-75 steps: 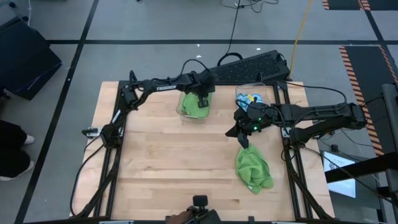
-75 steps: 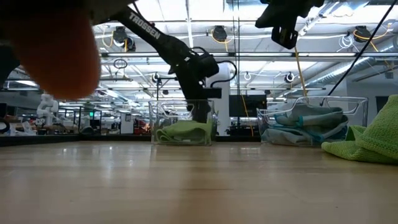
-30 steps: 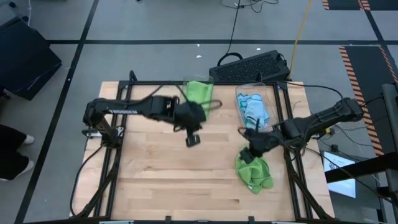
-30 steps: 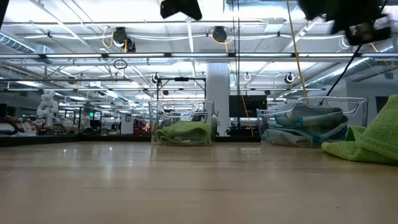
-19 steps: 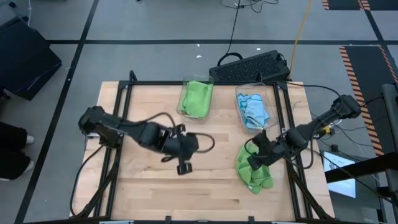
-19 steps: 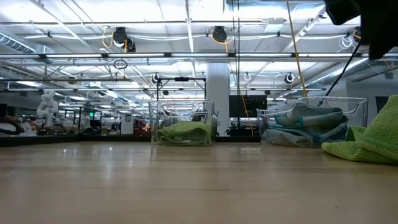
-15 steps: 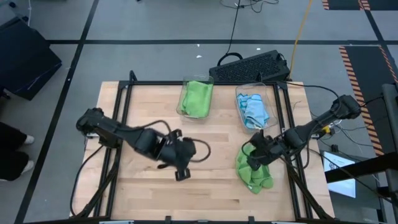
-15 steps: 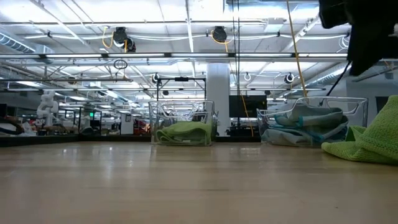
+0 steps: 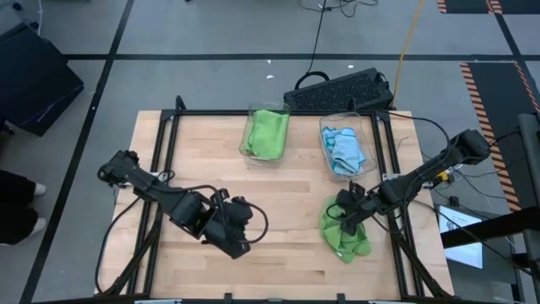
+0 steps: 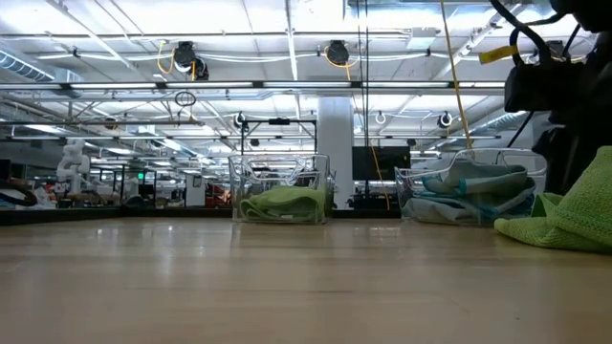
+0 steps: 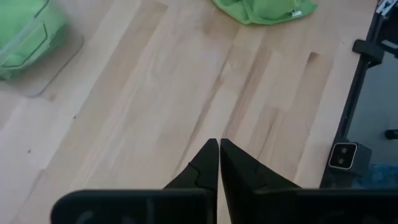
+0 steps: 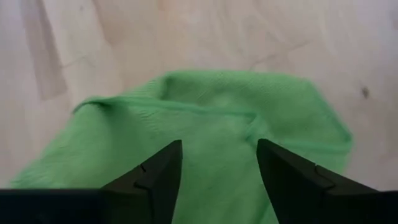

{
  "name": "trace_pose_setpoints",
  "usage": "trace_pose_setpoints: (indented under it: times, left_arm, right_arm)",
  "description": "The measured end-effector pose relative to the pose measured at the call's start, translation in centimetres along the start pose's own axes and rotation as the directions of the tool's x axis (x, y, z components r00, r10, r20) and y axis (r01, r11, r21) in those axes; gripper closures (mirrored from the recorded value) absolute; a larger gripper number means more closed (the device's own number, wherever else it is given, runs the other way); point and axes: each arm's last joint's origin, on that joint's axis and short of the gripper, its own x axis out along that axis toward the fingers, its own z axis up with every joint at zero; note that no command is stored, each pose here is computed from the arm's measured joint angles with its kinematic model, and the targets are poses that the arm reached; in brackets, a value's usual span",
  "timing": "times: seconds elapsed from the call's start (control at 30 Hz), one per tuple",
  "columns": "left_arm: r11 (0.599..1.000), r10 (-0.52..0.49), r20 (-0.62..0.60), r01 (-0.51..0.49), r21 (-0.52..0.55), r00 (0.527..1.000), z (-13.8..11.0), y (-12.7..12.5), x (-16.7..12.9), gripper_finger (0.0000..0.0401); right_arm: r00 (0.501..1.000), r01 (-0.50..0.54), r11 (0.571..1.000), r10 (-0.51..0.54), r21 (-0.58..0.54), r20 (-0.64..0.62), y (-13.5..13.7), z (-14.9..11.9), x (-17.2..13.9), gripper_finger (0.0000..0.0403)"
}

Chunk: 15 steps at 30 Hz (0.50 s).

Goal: Fold microfiber towels
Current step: Fold the green microfiber towel

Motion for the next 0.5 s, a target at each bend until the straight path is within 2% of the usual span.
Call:
trace_pose_setpoints:
  times: [0.27,0.37,0.5]
  left_arm:
    - [0.997,0.001,-0.007,-0.001,-0.077,1.000,0.3,0.2,0.1,0.0390]
    - [0.996,0.005,-0.007,-0.006,-0.088,1.000,0.5,0.4,0.3,0.0398]
    - [0.994,0.018,-0.005,-0.019,-0.108,1.000,1.1,1.0,0.5,0.0388]
  right_arm:
    - [0.990,0.111,0.988,-0.101,-0.107,0.096,-0.7,-0.1,0.4,0.0208]
    - [0.995,0.089,0.987,-0.080,-0.137,0.065,-0.9,-0.4,0.7,0.0208]
    - [0.998,0.014,0.992,-0.007,-0.126,0.055,-1.3,-1.2,1.6,0.0209]
